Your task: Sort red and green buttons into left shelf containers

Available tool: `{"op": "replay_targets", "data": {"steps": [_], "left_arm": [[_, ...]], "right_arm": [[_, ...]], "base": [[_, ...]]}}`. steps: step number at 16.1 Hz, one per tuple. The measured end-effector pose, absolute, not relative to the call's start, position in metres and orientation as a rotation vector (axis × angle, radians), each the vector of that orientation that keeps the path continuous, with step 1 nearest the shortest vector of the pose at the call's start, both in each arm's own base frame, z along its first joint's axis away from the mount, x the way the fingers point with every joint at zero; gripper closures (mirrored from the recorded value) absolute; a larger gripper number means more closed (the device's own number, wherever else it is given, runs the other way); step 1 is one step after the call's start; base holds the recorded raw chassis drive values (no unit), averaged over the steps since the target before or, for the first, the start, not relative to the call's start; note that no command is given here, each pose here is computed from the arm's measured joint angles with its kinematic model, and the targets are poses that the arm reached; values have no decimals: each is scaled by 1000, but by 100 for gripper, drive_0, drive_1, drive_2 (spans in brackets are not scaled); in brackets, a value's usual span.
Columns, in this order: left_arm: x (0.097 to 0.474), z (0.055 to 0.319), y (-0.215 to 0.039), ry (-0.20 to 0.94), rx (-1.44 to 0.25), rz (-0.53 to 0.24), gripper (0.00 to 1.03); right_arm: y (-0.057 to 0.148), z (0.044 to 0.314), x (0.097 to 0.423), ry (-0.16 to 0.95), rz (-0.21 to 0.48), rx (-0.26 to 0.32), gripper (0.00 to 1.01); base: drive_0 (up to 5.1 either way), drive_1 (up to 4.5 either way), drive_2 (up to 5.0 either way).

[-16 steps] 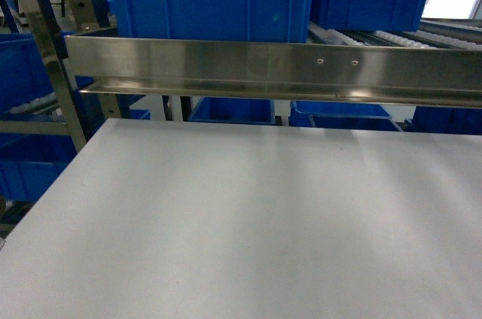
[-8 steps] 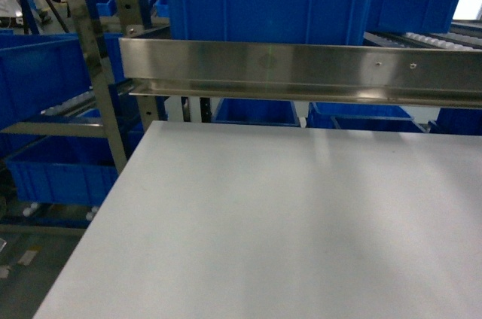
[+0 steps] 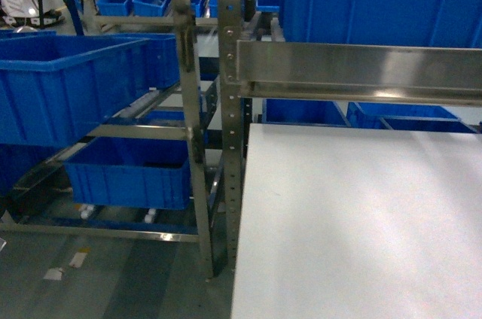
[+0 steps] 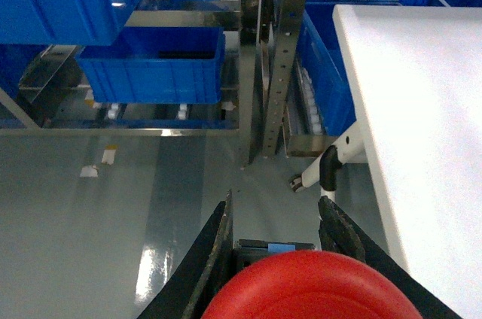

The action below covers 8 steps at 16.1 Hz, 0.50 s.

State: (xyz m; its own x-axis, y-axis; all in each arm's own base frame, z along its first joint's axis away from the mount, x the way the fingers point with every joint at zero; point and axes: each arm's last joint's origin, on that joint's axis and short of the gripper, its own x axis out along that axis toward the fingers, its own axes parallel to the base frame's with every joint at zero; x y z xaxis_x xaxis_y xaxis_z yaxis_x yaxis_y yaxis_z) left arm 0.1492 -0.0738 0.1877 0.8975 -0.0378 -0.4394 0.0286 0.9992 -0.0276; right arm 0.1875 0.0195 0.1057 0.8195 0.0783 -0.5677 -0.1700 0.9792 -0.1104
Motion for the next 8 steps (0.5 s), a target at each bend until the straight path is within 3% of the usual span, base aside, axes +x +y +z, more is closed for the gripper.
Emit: {"op": "replay_targets", "data": {"steps": [8], "left_arm": [[149, 188, -74, 457, -20, -38, 74]], "right_arm": [[19, 106, 187, 596, 132, -160, 76]], "base": [[-500, 245, 245]]}}
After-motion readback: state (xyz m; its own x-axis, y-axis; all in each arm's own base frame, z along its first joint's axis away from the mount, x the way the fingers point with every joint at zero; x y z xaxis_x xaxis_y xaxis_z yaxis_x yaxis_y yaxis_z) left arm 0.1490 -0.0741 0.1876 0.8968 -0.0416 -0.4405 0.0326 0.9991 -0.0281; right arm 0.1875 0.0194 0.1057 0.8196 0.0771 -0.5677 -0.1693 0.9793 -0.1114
